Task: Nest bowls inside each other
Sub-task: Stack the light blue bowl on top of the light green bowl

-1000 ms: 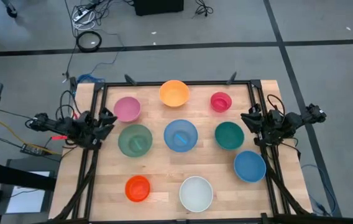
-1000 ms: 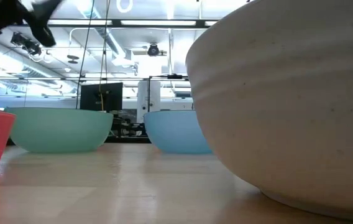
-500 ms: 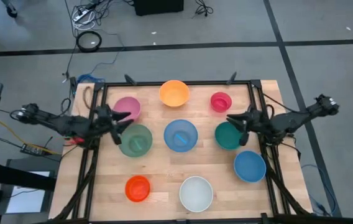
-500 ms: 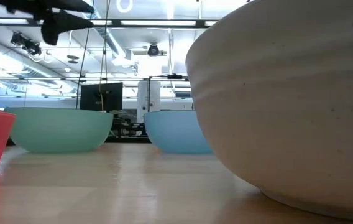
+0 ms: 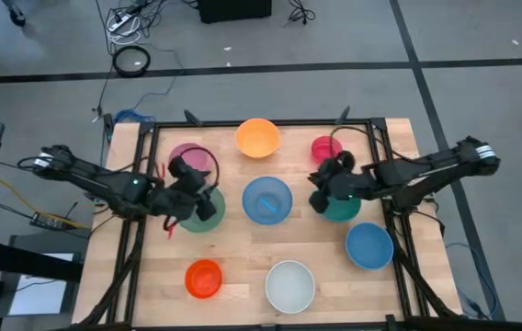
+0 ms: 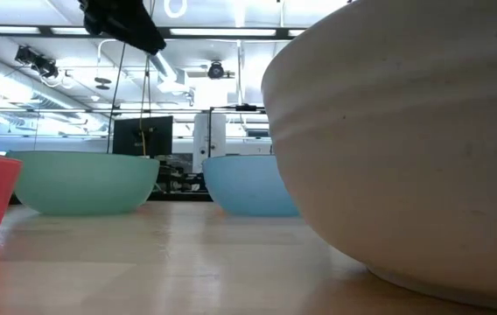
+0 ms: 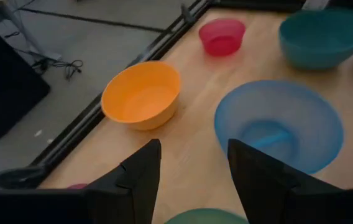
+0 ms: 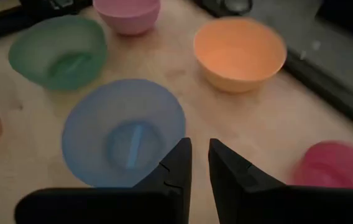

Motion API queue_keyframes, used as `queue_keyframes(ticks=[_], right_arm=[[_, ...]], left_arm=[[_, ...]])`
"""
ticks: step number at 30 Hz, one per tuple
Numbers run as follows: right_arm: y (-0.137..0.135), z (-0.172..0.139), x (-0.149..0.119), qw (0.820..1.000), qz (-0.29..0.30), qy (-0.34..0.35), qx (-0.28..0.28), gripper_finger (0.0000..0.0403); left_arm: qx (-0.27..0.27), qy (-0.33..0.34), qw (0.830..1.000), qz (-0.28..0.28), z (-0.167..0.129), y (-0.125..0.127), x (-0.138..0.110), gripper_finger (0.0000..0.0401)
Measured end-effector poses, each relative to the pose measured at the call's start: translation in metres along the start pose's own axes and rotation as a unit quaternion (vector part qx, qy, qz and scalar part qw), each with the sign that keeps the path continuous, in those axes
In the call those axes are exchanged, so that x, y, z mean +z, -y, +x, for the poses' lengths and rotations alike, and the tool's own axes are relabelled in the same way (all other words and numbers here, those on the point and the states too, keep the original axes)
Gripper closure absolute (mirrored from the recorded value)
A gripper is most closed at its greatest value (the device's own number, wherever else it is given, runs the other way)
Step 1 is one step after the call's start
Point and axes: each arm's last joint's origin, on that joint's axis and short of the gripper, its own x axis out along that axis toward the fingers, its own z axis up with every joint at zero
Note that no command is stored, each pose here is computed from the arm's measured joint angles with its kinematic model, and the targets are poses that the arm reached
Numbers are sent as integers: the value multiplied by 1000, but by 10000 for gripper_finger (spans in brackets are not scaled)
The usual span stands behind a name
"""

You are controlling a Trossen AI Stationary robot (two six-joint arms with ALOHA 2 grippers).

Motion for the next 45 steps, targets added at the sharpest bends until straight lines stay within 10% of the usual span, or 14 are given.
queue_keyframes(ticks=[23,45], right_arm=[[8,34,14,997,38,-61,42,218],[28,121,2,982,67,-176,2,209]], left_arm=[[-17,-133,990,-40,11,-14,-5,145],[-56,-82,982,-161,23,-17,17,88]])
